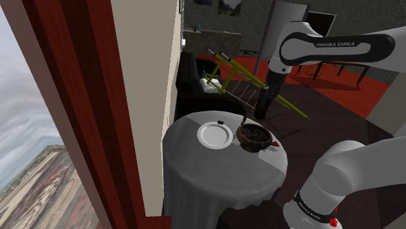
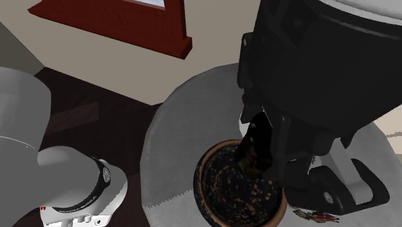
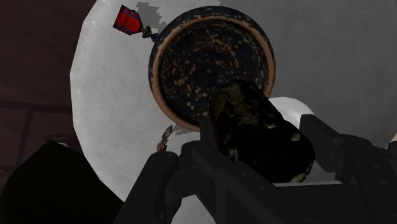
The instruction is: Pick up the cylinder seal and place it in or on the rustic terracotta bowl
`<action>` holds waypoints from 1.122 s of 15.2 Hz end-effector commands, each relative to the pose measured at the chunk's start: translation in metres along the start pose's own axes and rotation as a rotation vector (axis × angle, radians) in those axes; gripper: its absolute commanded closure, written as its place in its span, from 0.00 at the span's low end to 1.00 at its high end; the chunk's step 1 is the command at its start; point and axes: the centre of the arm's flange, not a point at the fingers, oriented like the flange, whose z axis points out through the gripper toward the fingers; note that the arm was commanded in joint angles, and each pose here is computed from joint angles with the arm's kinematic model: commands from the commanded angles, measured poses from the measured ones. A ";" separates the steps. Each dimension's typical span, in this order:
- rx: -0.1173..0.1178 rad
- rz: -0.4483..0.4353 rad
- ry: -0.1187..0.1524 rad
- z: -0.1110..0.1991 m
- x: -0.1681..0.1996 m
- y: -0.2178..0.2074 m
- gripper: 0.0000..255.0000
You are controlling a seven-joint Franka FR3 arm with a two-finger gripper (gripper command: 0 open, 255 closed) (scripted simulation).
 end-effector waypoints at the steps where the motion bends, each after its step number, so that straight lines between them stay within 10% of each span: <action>1: 0.000 -0.001 0.000 0.003 -0.003 0.010 1.00; 17: 0.000 -0.001 0.000 0.088 -0.006 0.012 1.00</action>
